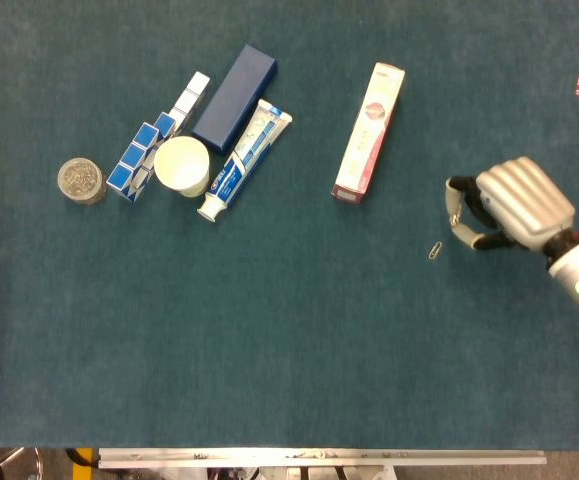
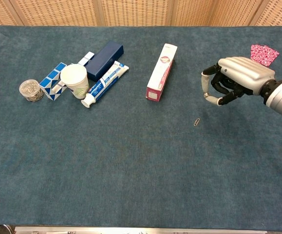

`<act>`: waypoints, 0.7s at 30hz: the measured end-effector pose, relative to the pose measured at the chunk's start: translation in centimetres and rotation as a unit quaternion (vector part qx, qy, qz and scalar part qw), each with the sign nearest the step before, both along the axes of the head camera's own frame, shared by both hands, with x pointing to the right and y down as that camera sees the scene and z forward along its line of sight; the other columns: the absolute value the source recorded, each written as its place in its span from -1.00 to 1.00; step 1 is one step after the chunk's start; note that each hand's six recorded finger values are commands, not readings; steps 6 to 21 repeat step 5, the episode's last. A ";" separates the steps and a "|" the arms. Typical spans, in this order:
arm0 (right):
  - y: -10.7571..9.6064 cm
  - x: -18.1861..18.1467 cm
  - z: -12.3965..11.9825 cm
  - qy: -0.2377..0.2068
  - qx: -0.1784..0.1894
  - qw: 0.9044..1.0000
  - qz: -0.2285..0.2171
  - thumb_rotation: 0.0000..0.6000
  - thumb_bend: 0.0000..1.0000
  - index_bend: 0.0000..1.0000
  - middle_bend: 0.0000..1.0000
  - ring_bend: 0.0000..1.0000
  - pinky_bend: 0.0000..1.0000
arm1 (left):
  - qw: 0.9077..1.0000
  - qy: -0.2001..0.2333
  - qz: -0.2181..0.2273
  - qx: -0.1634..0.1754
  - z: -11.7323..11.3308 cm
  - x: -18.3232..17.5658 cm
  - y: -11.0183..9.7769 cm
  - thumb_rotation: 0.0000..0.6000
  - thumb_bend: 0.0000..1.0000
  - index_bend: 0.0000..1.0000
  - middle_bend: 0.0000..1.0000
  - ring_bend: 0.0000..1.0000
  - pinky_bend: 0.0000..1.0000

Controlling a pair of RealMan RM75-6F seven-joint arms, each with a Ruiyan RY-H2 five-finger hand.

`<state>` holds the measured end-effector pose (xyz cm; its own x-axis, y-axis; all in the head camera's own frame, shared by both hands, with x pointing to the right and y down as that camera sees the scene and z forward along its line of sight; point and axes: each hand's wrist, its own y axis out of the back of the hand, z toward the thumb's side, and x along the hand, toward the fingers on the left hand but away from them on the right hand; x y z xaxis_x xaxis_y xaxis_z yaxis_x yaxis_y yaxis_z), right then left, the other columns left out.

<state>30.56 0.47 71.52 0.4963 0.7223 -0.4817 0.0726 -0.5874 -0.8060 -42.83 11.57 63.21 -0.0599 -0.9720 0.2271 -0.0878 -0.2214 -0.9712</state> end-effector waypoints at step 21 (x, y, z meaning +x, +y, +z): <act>1.4 0.1 0.2 -0.006 -0.015 1.000 -0.011 1.00 -0.23 0.41 0.80 0.80 1.00 | 1.000 0.001 0.000 -0.002 0.1 0.2 0.1 1.00 -0.61 -1.00 -1.00 -1.00 -0.95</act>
